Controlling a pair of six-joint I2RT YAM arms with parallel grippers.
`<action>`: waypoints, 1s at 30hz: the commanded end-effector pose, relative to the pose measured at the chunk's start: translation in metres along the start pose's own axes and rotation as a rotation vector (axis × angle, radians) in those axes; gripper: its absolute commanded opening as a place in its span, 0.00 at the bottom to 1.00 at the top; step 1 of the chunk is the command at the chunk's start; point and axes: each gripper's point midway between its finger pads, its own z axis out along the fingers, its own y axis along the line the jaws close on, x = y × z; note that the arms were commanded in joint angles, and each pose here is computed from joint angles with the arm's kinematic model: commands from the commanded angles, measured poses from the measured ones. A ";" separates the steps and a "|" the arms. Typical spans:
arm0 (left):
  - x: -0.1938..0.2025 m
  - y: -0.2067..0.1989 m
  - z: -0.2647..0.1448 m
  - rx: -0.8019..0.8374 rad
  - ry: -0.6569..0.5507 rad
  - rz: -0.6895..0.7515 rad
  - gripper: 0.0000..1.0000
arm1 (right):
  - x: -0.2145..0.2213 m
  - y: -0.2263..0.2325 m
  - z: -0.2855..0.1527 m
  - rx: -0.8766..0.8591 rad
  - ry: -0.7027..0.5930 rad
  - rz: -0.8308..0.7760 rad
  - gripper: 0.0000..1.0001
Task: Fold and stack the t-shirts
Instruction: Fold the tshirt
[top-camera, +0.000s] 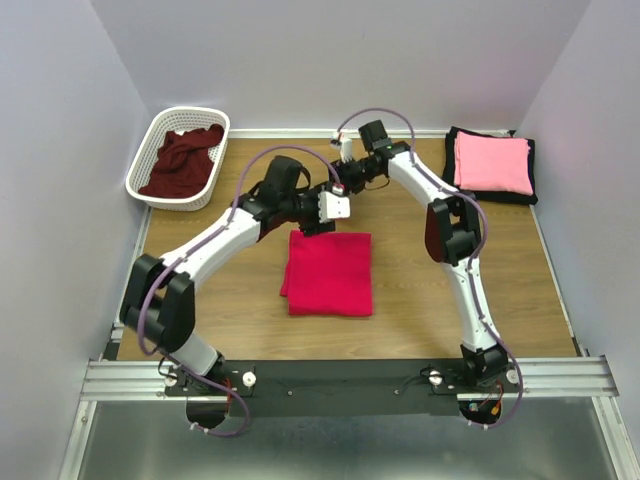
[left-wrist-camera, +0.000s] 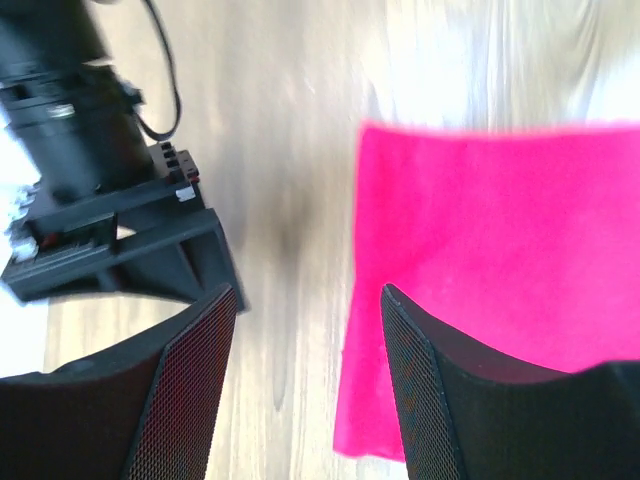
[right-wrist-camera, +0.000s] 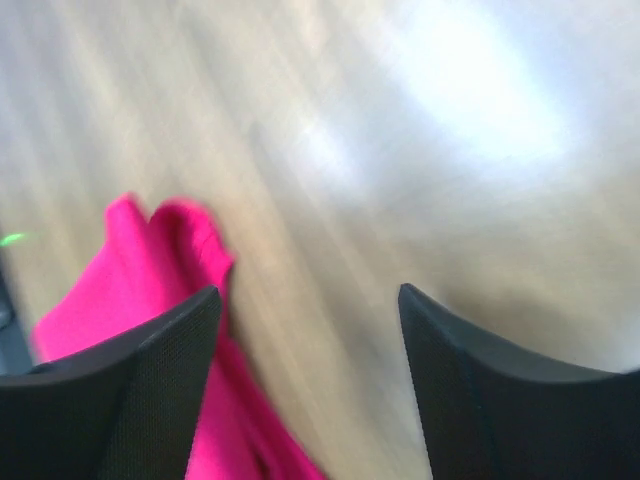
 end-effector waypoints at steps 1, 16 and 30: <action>-0.036 -0.004 -0.035 0.016 -0.167 -0.257 0.68 | -0.062 -0.015 -0.046 0.196 -0.131 -0.110 0.85; -0.034 -0.061 -0.050 0.215 -0.473 -0.968 0.92 | 0.042 0.153 -0.086 -0.390 -0.014 0.301 1.00; 0.042 -0.030 -0.002 0.265 -0.447 -1.299 0.92 | 0.081 0.058 -0.021 -0.269 0.035 0.528 1.00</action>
